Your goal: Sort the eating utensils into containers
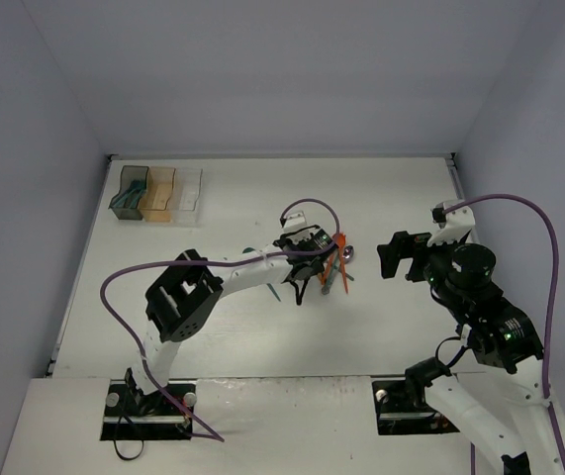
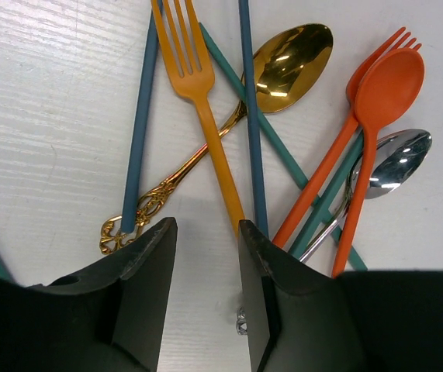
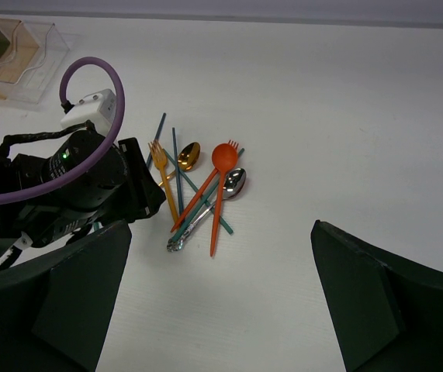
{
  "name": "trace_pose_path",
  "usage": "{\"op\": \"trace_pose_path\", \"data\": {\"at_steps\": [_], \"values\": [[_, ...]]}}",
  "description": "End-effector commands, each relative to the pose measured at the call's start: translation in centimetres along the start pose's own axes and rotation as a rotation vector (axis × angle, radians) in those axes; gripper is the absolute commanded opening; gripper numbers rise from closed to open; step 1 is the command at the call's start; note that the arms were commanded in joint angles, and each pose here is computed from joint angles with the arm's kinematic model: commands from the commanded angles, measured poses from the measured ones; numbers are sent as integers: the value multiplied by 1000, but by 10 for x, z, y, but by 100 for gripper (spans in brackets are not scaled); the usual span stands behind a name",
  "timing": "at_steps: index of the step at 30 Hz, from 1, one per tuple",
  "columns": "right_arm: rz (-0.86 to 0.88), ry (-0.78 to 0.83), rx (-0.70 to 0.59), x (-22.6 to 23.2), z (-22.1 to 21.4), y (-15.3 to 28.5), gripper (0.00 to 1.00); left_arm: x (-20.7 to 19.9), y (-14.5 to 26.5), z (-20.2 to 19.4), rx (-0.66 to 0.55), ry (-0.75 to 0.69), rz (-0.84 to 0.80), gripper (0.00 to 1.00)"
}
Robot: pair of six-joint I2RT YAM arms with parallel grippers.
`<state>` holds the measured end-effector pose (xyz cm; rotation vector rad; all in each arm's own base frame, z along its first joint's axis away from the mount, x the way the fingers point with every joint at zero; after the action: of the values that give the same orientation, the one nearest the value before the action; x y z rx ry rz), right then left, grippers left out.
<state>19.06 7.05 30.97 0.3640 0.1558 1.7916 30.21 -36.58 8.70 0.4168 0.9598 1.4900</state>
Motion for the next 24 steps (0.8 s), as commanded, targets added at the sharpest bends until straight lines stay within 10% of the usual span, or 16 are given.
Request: {"op": "trace_pose_path", "data": {"at_steps": [1,24], "values": [[31,-7,-80,6,20,4,100,-23,7,25,-61,84,-51,35],[38,-10,-112,6,25,13,100,9,-12,3,19,29,88,33]]}}
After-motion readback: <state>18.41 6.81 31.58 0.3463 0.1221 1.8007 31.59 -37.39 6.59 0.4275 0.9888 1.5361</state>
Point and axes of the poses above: each gripper's point midway between its finger pads, its own y axis back along the fingers, its own x axis along the line the jaws close on, z = x × y, the point moved 4 cm from there along y, back along the fingers, and after that the axes turned 2 degrees about -y, right-handed, at the moved point
